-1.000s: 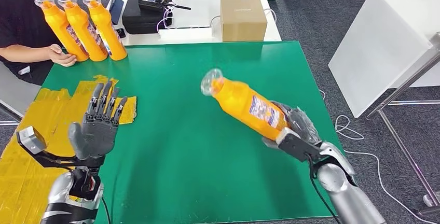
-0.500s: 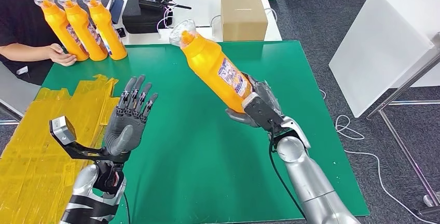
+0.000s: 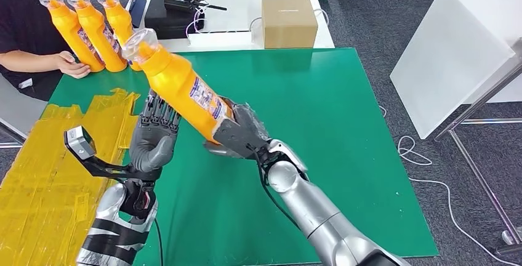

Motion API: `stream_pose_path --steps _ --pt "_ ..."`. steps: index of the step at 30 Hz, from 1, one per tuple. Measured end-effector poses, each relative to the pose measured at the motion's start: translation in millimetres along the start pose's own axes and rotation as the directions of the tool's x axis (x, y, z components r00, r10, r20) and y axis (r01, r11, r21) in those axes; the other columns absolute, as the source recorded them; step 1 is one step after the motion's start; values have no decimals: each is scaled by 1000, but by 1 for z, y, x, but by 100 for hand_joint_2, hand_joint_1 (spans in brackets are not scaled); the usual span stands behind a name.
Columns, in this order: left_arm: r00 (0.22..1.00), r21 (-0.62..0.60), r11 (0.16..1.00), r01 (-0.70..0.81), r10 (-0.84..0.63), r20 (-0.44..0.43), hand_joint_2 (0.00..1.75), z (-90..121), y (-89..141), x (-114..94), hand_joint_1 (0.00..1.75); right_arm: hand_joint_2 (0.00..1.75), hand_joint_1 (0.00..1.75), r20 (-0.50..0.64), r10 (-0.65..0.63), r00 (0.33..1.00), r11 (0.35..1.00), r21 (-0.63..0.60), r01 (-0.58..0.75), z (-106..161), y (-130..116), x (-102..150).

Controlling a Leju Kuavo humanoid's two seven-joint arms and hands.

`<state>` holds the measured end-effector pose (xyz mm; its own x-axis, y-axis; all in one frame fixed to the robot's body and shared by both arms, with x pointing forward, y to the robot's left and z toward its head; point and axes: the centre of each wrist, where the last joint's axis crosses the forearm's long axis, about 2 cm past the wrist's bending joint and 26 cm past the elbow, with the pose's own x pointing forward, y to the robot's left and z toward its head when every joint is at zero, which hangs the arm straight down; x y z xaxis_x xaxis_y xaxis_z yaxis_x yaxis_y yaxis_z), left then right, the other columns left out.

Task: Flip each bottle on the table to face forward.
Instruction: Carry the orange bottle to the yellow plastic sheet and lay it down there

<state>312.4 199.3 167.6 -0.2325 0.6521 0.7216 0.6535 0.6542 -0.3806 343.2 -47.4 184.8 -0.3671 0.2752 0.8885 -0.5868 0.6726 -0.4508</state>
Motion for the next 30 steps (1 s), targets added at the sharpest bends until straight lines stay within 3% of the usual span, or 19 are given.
stream_pose_path --steps 4,11,20,24,30 --pt "1000 20 1000 10 -9 -4 175 1 4 0 0 175 175 17 22 1000 996 83 -23 -6 26 9" --pt "999 45 998 33 -32 -18 175 7 13 1 0 175 175 21 37 999 985 170 -40 -9 49 17" --pt "998 65 996 54 -52 -36 175 16 18 1 4 175 175 5 62 998 972 225 -62 -11 58 19" --pt "996 70 995 77 -74 -45 175 17 20 0 175 175 175 -11 55 998 969 243 -51 -12 61 17" --pt "992 71 990 121 -118 -45 175 19 21 0 175 175 175 -28 61 998 966 255 -52 -12 66 14"
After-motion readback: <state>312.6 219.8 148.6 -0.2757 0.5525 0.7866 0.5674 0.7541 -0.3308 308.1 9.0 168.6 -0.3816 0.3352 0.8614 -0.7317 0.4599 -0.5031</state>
